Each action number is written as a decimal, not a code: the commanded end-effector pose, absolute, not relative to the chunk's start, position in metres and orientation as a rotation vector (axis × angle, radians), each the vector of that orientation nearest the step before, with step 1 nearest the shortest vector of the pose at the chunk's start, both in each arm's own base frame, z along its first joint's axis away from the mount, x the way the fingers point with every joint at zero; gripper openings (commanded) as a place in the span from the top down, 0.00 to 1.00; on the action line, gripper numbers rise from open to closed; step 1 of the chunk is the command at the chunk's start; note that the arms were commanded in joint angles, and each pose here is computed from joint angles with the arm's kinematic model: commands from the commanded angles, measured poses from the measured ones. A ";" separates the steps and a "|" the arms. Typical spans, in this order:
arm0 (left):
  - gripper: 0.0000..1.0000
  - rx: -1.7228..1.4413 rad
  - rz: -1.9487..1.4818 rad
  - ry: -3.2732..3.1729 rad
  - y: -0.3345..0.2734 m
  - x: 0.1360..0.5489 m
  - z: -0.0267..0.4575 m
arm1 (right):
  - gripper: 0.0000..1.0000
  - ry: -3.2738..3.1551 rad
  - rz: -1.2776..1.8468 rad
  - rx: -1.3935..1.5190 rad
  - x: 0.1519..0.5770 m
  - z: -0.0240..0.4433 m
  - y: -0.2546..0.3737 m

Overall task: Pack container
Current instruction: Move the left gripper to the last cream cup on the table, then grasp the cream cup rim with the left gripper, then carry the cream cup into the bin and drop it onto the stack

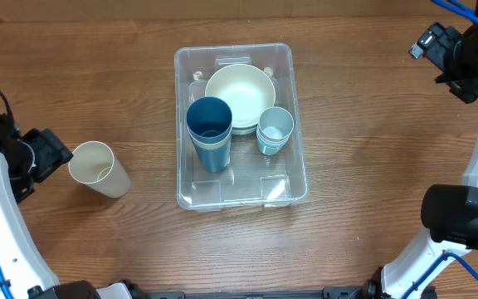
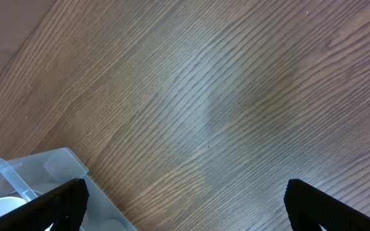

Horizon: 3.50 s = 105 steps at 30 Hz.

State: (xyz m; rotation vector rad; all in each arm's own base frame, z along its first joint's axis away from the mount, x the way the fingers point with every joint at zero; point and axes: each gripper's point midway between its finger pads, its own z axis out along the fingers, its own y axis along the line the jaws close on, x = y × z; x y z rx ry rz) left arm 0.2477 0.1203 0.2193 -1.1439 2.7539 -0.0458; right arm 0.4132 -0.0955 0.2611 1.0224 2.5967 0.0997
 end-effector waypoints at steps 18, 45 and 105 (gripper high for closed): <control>0.55 -1.031 -0.160 2.878 0.109 0.261 0.107 | 0.00 2.552 0.111 1.020 0.412 0.276 -0.096; 0.96 -0.582 -0.268 2.569 0.051 0.296 0.350 | 0.00 2.553 0.111 1.019 0.412 0.276 -0.096; 0.31 -0.088 -0.031 2.687 -0.059 0.340 0.334 | 0.00 2.553 0.111 1.020 0.412 0.276 -0.096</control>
